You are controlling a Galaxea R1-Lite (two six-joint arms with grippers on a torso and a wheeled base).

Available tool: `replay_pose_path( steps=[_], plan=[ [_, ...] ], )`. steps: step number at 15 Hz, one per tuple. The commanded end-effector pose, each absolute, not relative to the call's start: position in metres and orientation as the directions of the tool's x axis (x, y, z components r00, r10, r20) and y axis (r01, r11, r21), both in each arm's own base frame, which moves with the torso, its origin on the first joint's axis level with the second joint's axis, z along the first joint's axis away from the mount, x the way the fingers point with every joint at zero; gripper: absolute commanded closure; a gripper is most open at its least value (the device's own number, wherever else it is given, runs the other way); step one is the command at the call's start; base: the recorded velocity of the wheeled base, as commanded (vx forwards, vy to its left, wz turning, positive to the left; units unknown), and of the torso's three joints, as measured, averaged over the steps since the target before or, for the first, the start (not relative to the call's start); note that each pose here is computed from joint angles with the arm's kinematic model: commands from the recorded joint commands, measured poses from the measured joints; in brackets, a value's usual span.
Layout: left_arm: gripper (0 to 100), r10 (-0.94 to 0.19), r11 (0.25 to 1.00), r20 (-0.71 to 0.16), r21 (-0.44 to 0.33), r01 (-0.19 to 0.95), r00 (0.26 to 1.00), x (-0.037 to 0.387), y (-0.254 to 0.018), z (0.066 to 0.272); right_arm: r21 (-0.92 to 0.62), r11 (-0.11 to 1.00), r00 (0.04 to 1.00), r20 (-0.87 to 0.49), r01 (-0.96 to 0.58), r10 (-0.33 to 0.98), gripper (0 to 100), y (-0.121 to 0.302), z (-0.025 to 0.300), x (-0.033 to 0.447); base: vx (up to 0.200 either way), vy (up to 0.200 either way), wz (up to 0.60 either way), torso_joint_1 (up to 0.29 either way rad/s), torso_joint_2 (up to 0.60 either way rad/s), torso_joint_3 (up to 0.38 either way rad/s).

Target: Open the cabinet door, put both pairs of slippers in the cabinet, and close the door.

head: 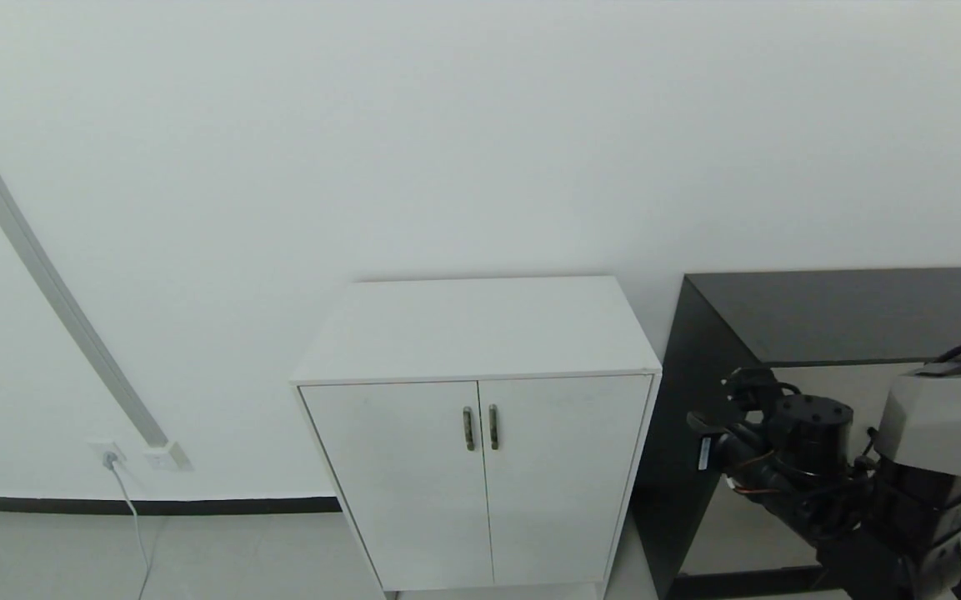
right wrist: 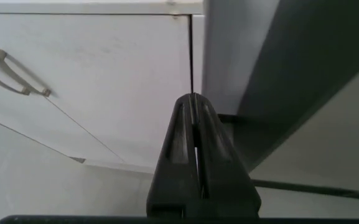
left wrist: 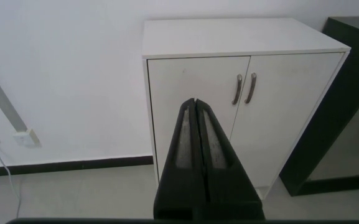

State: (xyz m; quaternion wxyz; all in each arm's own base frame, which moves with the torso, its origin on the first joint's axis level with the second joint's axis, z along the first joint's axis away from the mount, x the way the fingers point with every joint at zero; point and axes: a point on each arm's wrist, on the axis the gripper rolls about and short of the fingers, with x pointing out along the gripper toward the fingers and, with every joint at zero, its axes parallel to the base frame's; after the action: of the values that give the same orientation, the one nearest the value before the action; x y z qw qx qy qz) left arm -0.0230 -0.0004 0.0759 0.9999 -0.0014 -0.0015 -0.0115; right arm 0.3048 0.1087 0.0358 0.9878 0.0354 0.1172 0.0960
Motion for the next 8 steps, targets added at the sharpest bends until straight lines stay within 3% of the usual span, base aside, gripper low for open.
replay_pose_path(
  steps=[1,8],
  plan=[
    [100,-0.023,1.0,0.002,-0.003,0.023,1.0,-0.023,0.0,0.076,0.09,0.984,0.955,-0.24,-0.155,0.172,100,0.089,0.043,0.272,0.0,0.0,0.0,0.0,0.0,0.0],
    [100,-0.025,1.0,0.002,-0.003,0.025,1.0,-0.023,0.0,0.076,0.094,0.995,0.971,-0.238,-0.016,0.038,100,0.035,0.076,0.211,0.0,0.0,0.0,0.0,0.0,0.0]
  ],
)
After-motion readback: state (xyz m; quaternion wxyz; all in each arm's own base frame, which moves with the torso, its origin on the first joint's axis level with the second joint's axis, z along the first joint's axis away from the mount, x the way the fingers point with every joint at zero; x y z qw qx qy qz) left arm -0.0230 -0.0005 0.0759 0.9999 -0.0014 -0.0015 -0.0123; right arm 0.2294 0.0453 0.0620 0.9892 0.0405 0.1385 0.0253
